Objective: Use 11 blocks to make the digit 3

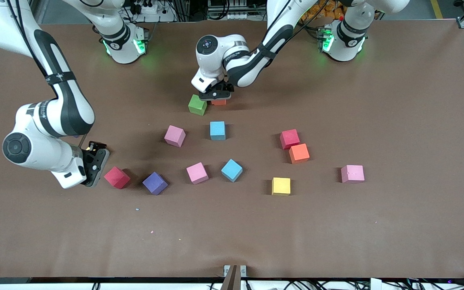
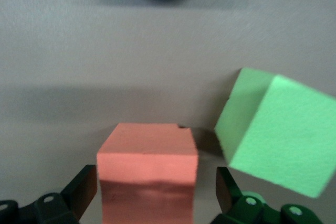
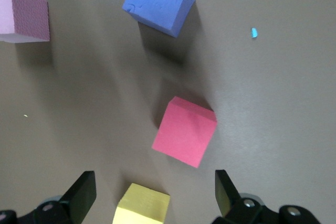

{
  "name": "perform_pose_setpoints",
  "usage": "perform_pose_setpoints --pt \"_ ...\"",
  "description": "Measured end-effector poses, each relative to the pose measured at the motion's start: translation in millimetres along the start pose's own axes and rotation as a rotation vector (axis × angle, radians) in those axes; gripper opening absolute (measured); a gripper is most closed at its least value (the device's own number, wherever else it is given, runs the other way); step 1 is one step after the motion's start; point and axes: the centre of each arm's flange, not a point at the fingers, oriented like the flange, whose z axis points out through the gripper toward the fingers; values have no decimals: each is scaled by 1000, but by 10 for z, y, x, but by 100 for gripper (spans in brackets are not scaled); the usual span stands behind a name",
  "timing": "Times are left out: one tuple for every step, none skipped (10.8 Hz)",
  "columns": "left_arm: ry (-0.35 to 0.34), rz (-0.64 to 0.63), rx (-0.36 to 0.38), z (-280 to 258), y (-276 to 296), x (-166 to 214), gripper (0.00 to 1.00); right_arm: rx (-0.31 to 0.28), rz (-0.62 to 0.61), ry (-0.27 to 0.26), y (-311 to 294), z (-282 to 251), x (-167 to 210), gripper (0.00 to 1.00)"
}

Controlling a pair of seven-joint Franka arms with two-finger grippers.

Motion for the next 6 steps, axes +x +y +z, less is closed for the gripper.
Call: perform_pose_setpoints --pt "14 -27 -16 -150 28 66 100 -4 -10 2 15 -34 -2 100" --pt "25 -76 -11 -301 19 149 100 -5 -26 2 23 -48 -9 100" --pt "33 -129 2 -440 -7 253 100 -4 -45 1 25 -47 -18 100" --pt "40 -176 5 -556 -37 378 100 1 -57 -1 22 -44 -24 100" --pt "47 -244 -10 -667 -43 498 100 7 -61 -3 16 -41 -25 100" --pt "53 -332 -36 -784 -12 582 100 9 -64 -4 11 -39 -18 100"
